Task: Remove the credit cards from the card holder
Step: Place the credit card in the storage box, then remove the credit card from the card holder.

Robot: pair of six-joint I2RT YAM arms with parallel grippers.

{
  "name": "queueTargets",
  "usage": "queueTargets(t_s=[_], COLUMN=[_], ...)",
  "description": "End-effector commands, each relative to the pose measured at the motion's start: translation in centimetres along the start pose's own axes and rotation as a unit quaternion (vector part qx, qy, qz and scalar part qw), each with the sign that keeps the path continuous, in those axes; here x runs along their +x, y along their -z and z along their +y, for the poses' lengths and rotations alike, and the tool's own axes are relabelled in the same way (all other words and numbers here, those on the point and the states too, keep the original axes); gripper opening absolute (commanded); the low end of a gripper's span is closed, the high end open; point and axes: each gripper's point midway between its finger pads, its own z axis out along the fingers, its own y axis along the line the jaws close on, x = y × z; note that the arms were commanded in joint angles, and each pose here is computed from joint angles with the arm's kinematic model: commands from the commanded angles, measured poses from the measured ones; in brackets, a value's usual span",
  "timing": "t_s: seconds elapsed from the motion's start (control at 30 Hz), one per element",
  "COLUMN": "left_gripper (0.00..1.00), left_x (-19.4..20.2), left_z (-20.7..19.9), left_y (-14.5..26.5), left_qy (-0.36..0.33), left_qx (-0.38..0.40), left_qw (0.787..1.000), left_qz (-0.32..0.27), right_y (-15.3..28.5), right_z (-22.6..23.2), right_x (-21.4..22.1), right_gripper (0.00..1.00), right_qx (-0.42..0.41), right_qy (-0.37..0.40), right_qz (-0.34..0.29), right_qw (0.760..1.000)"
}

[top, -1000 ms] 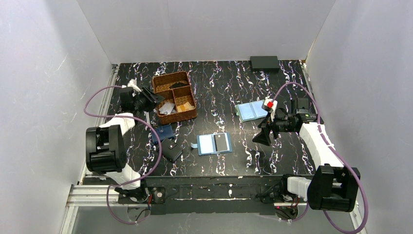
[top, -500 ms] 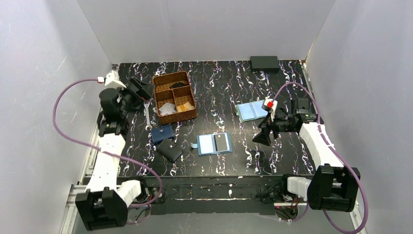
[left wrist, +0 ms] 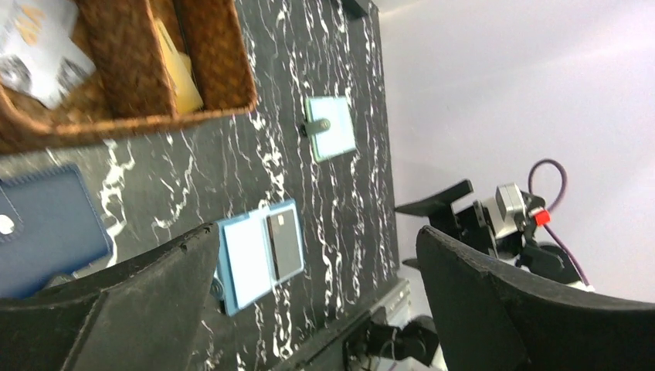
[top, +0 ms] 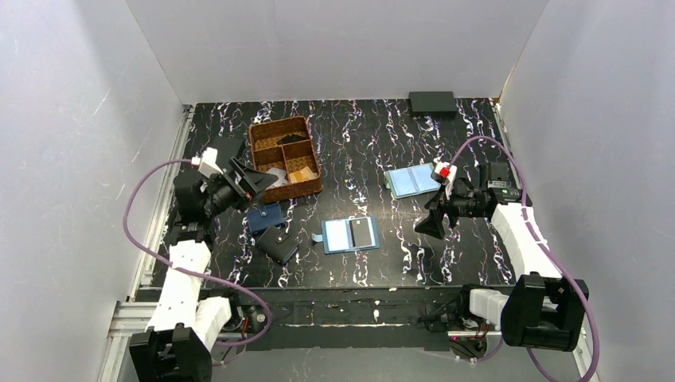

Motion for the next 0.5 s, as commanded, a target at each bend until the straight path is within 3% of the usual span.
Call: queueTargets(t_s=[0.0, 0.47], left_gripper=[0.98, 0.98], left_x=[4.0, 12.4], left_z=[-1.8, -3.0], left_y=[1.6, 1.9], left_qy=[0.022, -0.035], left_qx=[0.051, 0.066], left_qw=[0.997, 0.987], left_qz=[0.058, 0.140], right_y=[0.3, 0.4], right_z=[0.4, 1.1], right_x=[-1.0, -1.3], right_gripper=[0.98, 0.98], right_qx=[-0.004, -0.006], right_qy=[0.020, 0.032], right_qz=[-0.027, -0.043], right_qw=[0.999, 0.999])
